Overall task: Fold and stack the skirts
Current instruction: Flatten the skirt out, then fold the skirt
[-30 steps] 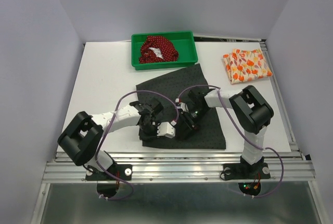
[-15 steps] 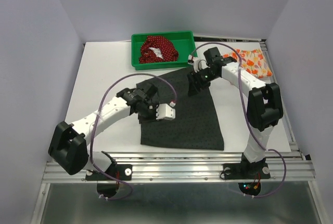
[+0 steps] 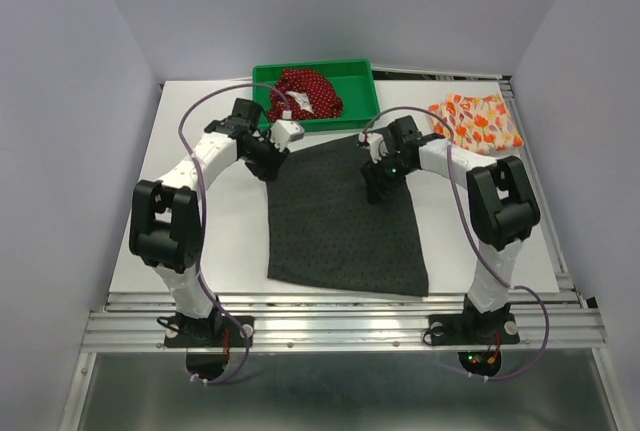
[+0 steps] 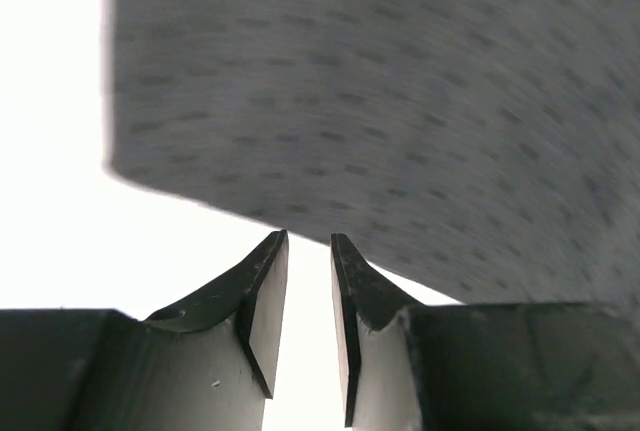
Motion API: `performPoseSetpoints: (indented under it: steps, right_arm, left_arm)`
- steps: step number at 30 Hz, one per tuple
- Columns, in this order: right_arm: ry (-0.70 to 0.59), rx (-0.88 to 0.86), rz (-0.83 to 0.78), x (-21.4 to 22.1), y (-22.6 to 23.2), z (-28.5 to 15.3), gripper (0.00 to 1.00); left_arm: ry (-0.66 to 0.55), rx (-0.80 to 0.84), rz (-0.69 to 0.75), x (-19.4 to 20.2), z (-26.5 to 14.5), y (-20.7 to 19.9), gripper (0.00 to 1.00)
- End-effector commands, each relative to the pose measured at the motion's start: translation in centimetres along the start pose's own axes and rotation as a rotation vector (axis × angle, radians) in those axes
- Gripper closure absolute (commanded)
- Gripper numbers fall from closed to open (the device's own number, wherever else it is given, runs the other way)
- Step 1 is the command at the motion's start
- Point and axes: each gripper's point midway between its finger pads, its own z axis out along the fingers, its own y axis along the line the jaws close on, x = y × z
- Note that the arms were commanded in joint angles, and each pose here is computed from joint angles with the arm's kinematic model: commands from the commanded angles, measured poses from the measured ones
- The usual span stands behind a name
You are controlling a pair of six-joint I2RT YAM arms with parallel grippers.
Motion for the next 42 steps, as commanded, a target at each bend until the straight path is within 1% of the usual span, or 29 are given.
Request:
performPoseSetpoints:
  steps: [1, 4, 7, 8, 9, 10, 11, 12, 13, 14, 15, 16, 17, 18, 21, 22, 27, 29, 32, 38, 42]
  right_arm:
    - [0.203, -0.057, -0.018, 7.9, 3.2, 0.7, 0.38]
    - [0.225, -0.091, -0.109, 9.4, 5.9, 0.2, 0.38]
    - [0.211, -0.112, -0.152, 8.9, 7.1, -0.5, 0.34]
    - [0.186, -0.091, -0.164, 7.5, 6.9, -1.1, 0.31]
    - [0.170, -0.067, -0.177, 6.5, 6.5, -1.4, 0.29]
    - [0.122, -0.036, -0.202, 4.2, 6.2, -2.3, 0.24]
    - [0.128, -0.025, -0.191, 4.4, 5.7, -2.4, 0.20]
    - [0.068, 0.008, -0.210, 1.6, 5.0, -3.6, 0.16]
    - [0.039, 0.023, -0.217, 0.3, 4.4, -4.3, 0.13]
    - [0.019, 0.043, -0.216, -0.7, 3.4, -5.3, 0.06]
    - [-0.030, 0.076, -0.233, -3.2, 2.3, -6.5, 0.04]
    - [-0.048, 0.095, -0.238, -4.2, 1.4, -7.1, 0.04]
    - [-0.049, 0.117, -0.243, -4.7, -0.2, -7.9, 0.01]
    - [-0.065, 0.155, -0.250, -6.3, -1.7, -8.4, 0.01]
    - [-0.076, 0.216, -0.244, -7.4, -5.8, -9.4, 0.02]
    - [-0.086, 0.236, -0.252, -8.4, -7.1, -9.2, 0.03]
    - [-0.083, 0.294, -0.328, -9.8, -11.5, -8.7, 0.09]
    - [-0.078, 0.286, -0.349, -10.3, -12.2, -7.6, 0.11]
    - [-0.055, 0.260, -0.399, -9.8, -13.1, -6.3, 0.16]
    - [-0.022, 0.166, -0.439, -8.3, -12.5, -4.2, 0.21]
    - [0.005, 0.134, -0.447, -7.3, -12.5, -3.0, 0.32]
  left_arm:
    - [-0.168, -0.106, -0.083, -5.5, -2.6, 4.8, 0.63]
    - [-0.189, -0.128, -0.092, -6.5, -3.0, 6.8, 0.60]
    - [-0.209, -0.136, -0.079, -7.6, -2.8, 8.1, 0.56]
    - [-0.230, -0.129, -0.060, -8.5, -3.0, 8.4, 0.52]
    - [-0.216, -0.104, -0.060, -8.3, -2.2, 8.4, 0.50]
    - [-0.216, -0.093, -0.053, -8.5, -1.9, 8.4, 0.49]
    - [-0.215, -0.075, -0.045, -8.6, -1.7, 8.4, 0.47]
    - [-0.225, -0.034, -0.027, -8.9, -1.4, 7.9, 0.34]
    - [-0.214, -0.020, -0.006, -8.9, -0.9, 8.0, 0.33]
    - [-0.216, -0.011, 0.000, -9.0, -0.7, 8.1, 0.33]
    - [-0.203, -0.001, 0.014, -8.9, -0.1, 8.3, 0.33]
    - [-0.195, 0.001, 0.019, -8.7, 0.2, 8.4, 0.33]
    - [-0.187, 0.000, 0.023, -8.6, 0.5, 8.6, 0.33]
    - [-0.174, 0.006, 0.029, -8.2, 1.1, 8.8, 0.33]
    - [-0.156, 0.004, 0.039, -7.7, 1.7, 9.1, 0.36]
    - [-0.151, 0.006, 0.039, -7.5, 2.0, 9.1, 0.37]
    - [-0.136, 0.004, 0.043, -6.8, 2.8, 9.4, 0.38]
    - [-0.131, 0.007, 0.041, -6.5, 3.0, 9.3, 0.39]
    - [-0.121, 0.003, 0.038, -6.2, 3.3, 9.6, 0.38]
    - [-0.091, 0.015, 0.030, -5.2, 4.0, 10.1, 0.38]
    - [-0.076, 0.039, 0.037, -4.7, 4.5, 9.8, 0.38]
